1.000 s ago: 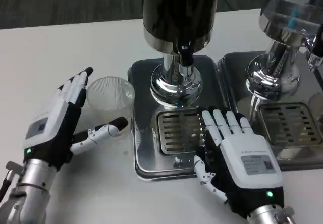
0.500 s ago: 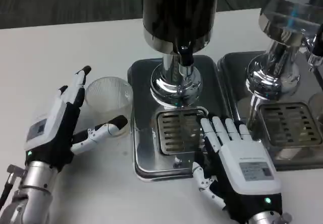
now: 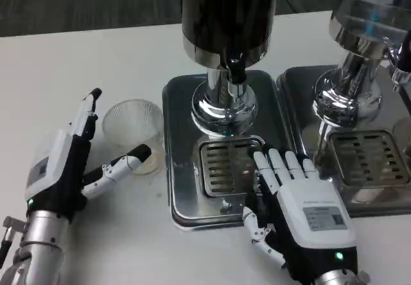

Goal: Grasp the cup under the faucet to collect the drink, then remove the cup.

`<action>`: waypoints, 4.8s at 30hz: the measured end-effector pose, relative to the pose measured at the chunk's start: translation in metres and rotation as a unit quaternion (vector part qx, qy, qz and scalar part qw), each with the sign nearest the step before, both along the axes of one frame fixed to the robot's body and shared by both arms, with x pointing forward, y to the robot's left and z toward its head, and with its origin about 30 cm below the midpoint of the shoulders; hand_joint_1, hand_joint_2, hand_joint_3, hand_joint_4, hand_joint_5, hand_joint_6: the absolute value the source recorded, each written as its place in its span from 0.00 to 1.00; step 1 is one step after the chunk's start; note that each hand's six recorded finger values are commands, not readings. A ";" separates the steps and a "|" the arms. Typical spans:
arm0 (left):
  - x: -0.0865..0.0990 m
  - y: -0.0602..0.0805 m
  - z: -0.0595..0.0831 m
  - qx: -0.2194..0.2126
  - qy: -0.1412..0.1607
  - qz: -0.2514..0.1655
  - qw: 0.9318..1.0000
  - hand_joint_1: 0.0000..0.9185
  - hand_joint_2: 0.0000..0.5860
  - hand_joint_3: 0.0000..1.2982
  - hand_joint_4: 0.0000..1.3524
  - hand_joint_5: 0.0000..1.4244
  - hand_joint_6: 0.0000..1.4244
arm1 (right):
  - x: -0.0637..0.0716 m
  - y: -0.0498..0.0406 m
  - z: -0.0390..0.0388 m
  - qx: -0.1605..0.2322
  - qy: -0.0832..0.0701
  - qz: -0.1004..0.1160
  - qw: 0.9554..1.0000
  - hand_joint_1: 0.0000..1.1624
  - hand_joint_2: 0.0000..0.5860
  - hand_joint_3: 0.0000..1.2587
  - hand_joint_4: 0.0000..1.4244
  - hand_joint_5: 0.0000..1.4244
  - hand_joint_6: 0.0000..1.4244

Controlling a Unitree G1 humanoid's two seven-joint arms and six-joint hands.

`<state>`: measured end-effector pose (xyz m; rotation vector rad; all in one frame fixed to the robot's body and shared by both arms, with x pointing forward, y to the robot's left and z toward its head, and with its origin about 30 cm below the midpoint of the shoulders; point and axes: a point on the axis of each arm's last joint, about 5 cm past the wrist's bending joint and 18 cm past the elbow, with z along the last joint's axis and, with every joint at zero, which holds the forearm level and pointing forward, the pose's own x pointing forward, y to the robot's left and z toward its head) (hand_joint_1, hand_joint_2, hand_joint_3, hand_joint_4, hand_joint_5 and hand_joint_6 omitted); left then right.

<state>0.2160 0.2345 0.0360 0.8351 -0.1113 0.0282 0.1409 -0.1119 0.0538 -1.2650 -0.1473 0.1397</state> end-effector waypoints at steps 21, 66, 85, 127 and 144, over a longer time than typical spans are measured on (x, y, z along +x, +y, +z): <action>0.015 -0.003 0.006 0.008 0.051 -0.026 0.998 0.15 0.04 0.01 0.00 0.17 0.14 | 0.000 0.0007 0.0000 0.008 0.003 -0.003 1.000 0.00 0.82 0.05 0.00 0.00 0.00; 0.018 -0.013 0.004 0.043 -0.038 -0.027 0.998 0.45 0.26 0.30 0.33 0.57 0.62 | 0.001 0.0040 0.0010 0.020 0.002 -0.007 1.000 0.00 0.83 0.08 0.00 0.00 0.00; 0.016 -0.016 0.003 0.034 -0.066 -0.053 0.996 0.43 0.27 0.31 0.33 0.58 0.62 | 0.004 0.0009 0.0013 0.020 0.001 -0.015 1.000 0.00 0.85 0.08 0.00 0.00 0.00; 0.046 -0.085 0.012 0.056 -0.083 -0.159 0.982 0.40 0.26 0.28 0.30 0.55 0.59 | -0.001 -0.0045 0.0031 0.028 0.001 -0.060 0.998 0.00 0.86 0.08 0.00 0.00 0.00; 0.046 -0.075 0.009 0.101 -0.069 -0.163 0.979 0.37 0.24 0.26 0.27 0.53 0.58 | 0.000 -0.0047 0.0033 0.038 0.002 -0.068 0.997 0.00 0.86 0.08 0.00 0.00 0.00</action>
